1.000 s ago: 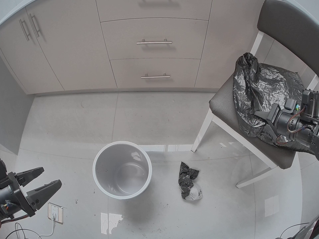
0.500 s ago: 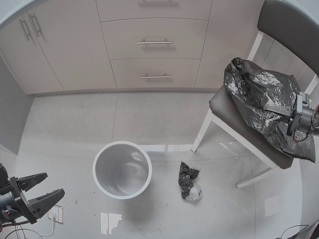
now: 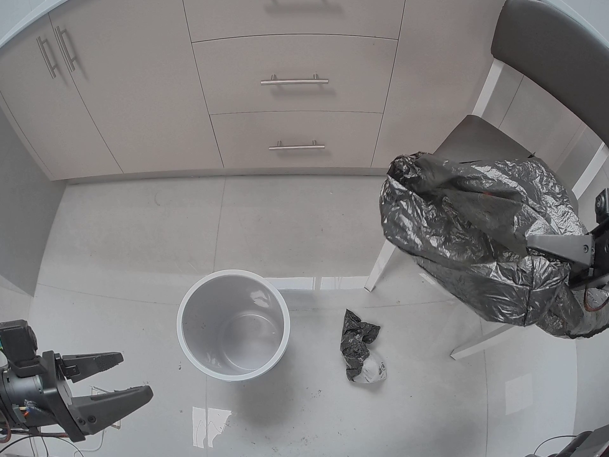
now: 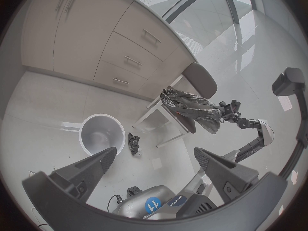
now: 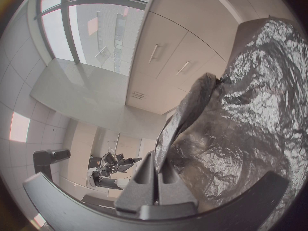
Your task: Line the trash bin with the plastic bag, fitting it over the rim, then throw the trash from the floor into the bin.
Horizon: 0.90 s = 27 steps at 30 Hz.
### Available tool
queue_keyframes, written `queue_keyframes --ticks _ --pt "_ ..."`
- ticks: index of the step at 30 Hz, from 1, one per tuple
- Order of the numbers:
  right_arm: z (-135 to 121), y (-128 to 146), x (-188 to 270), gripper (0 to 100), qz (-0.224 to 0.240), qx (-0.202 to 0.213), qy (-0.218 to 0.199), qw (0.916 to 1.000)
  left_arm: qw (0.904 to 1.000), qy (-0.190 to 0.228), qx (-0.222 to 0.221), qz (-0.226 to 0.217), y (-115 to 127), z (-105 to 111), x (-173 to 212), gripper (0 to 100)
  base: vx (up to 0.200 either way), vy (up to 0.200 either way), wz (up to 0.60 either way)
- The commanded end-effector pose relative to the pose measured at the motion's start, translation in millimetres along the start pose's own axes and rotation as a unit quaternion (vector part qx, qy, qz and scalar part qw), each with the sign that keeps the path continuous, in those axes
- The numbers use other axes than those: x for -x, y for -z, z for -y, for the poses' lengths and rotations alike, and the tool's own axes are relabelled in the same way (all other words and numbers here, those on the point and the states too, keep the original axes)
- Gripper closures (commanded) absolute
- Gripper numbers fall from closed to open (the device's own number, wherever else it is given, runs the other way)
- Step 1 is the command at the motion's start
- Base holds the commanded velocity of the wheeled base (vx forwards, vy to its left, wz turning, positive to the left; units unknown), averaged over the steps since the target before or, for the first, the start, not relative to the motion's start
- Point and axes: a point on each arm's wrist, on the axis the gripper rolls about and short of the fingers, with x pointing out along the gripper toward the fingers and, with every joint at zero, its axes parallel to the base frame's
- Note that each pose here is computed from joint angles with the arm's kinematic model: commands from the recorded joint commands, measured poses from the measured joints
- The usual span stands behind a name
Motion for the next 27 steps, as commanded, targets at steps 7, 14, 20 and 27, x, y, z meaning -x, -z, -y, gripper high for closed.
queue_keyframes --ticks 7,14,20,27 --pt "-37 13 23 100 0.02 0.057 -0.041 0.9973 0.9985 -0.003 0.018 -0.052 -36 -3 -47 0 0.0 0.0 0.0" --pt "-52 5 23 100 0.023 0.076 -0.068 0.9946 0.9941 0.062 0.025 -0.086 -63 -2 -80 0 0.0 0.0 0.0" --pt "-62 -7 19 100 0.024 0.088 -0.085 0.9922 0.9907 0.071 0.036 -0.111 -65 -11 -112 0 0.0 0.0 0.0" --pt "-78 -22 18 100 0.032 0.09 -0.106 0.9897 0.9883 0.069 0.059 -0.122 -58 -29 -152 0 0.0 0.0 0.0"
